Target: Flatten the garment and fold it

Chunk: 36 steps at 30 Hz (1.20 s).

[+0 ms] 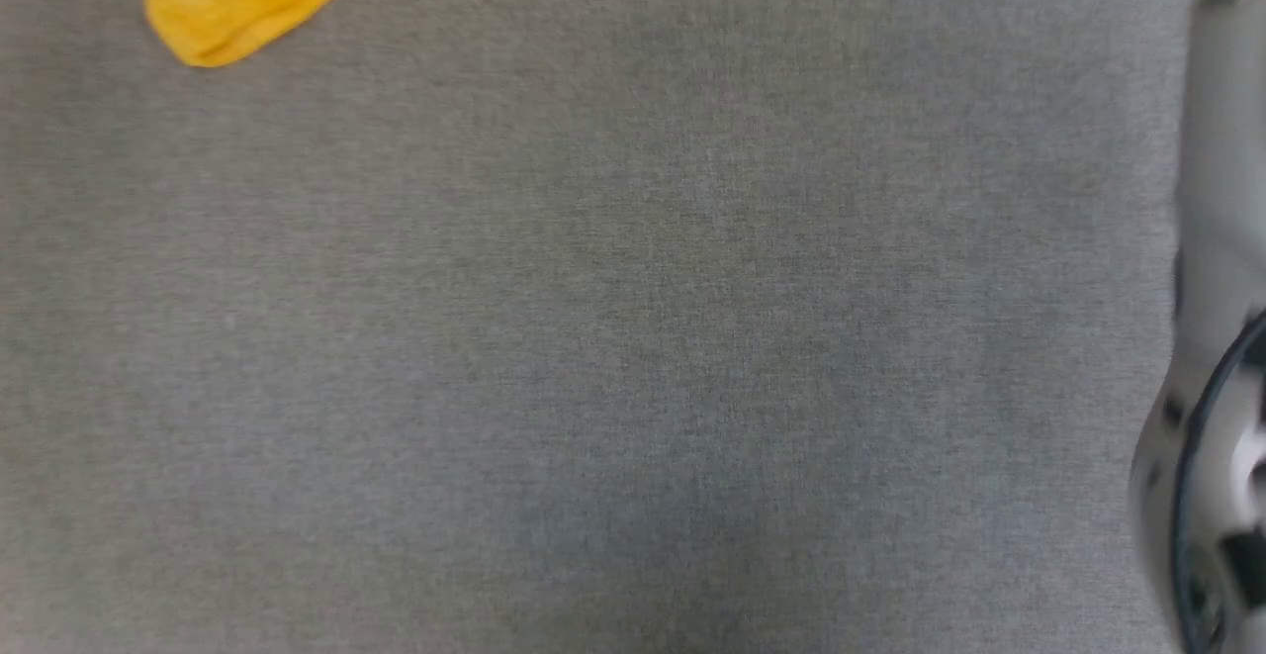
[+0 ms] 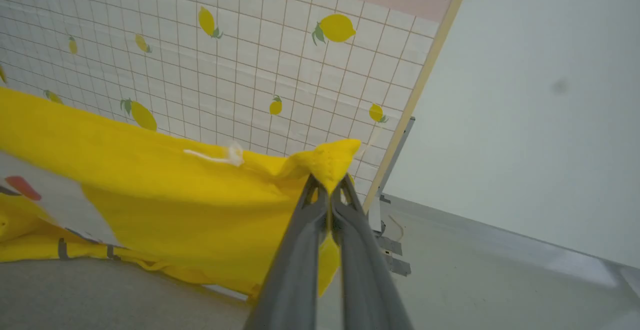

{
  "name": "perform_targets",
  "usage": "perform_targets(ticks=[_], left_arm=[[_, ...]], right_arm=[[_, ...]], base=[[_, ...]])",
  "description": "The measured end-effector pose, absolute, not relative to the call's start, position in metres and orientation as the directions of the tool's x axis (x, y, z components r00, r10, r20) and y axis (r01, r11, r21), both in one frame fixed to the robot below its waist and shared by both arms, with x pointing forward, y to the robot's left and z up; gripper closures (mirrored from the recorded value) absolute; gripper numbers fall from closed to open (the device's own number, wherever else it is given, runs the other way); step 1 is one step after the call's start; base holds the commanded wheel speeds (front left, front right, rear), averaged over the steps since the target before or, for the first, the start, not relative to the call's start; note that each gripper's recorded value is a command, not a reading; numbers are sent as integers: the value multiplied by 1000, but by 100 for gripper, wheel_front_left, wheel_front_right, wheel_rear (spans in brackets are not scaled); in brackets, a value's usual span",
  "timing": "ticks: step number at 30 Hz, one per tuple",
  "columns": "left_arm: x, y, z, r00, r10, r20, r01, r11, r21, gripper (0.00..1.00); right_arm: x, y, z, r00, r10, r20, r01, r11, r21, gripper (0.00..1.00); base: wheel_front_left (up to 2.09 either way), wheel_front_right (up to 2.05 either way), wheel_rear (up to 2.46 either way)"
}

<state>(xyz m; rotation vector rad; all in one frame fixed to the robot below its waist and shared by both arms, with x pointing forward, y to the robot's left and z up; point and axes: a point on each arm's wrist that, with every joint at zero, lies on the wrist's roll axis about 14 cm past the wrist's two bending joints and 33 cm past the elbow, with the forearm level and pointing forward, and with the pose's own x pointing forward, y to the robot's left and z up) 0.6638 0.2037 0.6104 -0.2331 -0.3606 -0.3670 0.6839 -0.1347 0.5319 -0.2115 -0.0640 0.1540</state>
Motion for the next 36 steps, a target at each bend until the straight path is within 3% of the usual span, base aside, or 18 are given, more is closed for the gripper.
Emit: perform_targets(ticks=[12, 20, 36], left_arm=[[541, 217, 580, 924, -314, 218, 362, 902, -234, 100], [469, 221, 528, 957, -290, 12, 281, 916, -286, 100], [353, 205, 450, 886, -323, -334, 148, 878, -456, 100]], right_arm=[[568, -171, 521, 996, 77, -42, -79, 996, -44, 100], [498, -185, 490, 980, 66, -187, -52, 996, 79, 100], [372, -172, 408, 803, 167, -572, -11, 964, 265, 100]], base=[[0, 0, 0], [0, 0, 0], [0, 0, 0]])
